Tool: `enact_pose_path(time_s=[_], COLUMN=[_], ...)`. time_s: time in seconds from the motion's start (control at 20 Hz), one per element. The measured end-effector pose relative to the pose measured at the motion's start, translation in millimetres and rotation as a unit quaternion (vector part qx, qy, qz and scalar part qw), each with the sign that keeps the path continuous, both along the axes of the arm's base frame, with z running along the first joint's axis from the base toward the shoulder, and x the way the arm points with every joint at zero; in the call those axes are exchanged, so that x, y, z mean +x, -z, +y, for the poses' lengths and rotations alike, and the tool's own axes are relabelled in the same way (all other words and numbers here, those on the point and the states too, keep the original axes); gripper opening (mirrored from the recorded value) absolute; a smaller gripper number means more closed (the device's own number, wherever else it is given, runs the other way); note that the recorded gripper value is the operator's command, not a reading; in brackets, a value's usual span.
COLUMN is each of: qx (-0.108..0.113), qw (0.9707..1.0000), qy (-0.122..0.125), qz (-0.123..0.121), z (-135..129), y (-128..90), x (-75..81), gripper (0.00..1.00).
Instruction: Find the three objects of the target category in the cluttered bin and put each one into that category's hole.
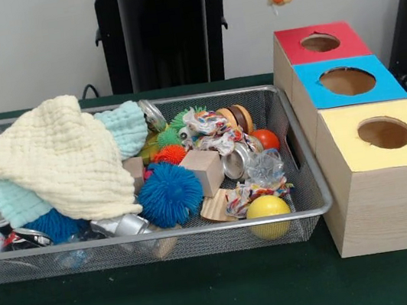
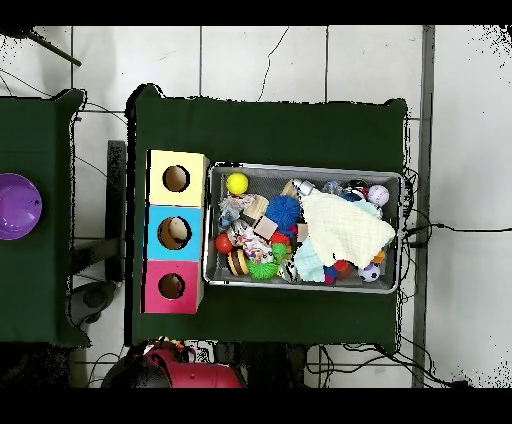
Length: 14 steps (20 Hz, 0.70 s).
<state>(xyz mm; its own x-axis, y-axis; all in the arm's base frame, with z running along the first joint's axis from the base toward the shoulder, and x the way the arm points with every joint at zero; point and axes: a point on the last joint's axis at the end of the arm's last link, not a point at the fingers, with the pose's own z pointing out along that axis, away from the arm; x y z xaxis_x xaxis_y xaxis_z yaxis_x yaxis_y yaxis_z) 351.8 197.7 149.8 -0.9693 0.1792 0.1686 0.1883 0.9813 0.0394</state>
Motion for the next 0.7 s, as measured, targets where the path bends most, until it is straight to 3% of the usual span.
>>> enact_pose_path(time_s=[0.3, 0.7], qx=[-0.012, -0.019], qw=[0.9998, 0.9996], qy=[0.001, 0.013], qz=[0.016, 0.014], z=[36, 43], y=[2, 11], x=[-22.0, -15.3], gripper=[0.0, 0.0])
